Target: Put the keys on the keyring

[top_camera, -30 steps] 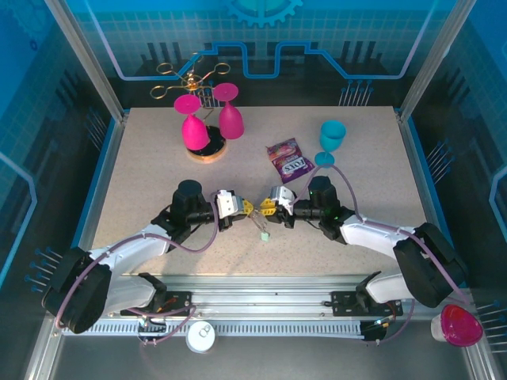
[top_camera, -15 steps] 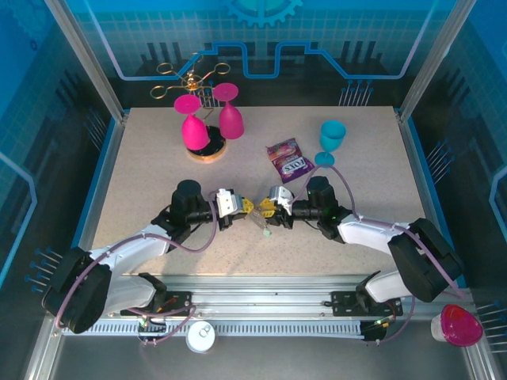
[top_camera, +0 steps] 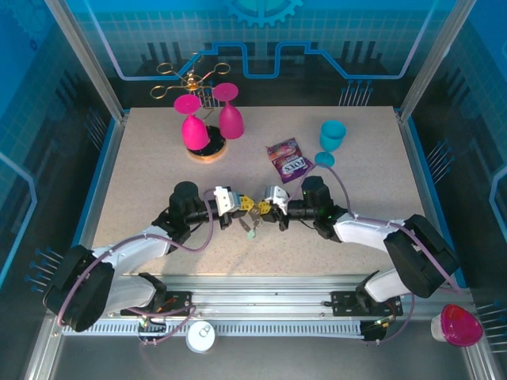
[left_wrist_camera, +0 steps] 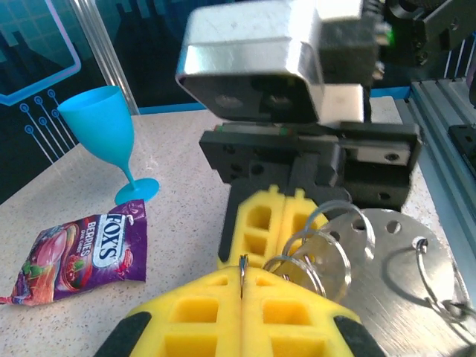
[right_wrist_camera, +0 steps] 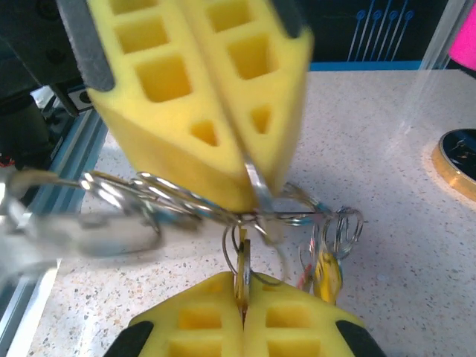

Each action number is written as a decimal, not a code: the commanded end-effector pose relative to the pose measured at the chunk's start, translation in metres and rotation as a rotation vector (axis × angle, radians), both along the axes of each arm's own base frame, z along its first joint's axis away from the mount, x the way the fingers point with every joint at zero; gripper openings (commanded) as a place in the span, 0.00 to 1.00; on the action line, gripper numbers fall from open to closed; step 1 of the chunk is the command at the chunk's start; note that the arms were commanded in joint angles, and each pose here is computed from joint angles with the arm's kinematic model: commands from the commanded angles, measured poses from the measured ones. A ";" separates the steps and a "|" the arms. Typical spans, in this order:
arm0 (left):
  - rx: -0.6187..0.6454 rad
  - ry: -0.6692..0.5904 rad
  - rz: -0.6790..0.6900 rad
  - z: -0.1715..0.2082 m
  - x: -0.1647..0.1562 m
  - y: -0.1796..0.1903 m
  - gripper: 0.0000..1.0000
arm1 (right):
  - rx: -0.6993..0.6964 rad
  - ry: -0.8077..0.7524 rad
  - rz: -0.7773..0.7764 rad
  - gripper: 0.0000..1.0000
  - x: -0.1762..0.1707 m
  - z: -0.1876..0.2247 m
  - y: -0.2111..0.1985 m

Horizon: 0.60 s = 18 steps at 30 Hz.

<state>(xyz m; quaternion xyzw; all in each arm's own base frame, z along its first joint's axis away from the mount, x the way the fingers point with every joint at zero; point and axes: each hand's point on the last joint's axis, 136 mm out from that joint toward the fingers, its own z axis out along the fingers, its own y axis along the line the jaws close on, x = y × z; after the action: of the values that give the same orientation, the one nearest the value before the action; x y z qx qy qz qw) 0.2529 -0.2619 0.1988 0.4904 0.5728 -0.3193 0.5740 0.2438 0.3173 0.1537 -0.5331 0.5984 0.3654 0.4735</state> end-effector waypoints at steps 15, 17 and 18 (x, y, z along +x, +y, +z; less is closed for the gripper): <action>-0.086 -0.014 0.000 0.014 0.002 0.008 0.00 | -0.134 -0.066 -0.132 0.00 0.022 0.000 -0.014; -0.064 -0.005 -0.009 0.011 0.000 0.009 0.00 | -0.145 -0.087 -0.158 0.00 0.025 0.004 -0.021; -0.053 0.004 -0.017 0.009 -0.002 0.009 0.00 | -0.145 -0.099 -0.167 0.00 0.027 0.007 -0.023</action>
<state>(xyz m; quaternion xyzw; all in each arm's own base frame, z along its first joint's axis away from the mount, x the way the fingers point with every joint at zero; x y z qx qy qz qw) 0.2615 -0.2538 0.1984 0.4584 0.5847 -0.3360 0.5788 0.2669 0.3061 0.1576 -0.5338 0.6342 0.2805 0.4838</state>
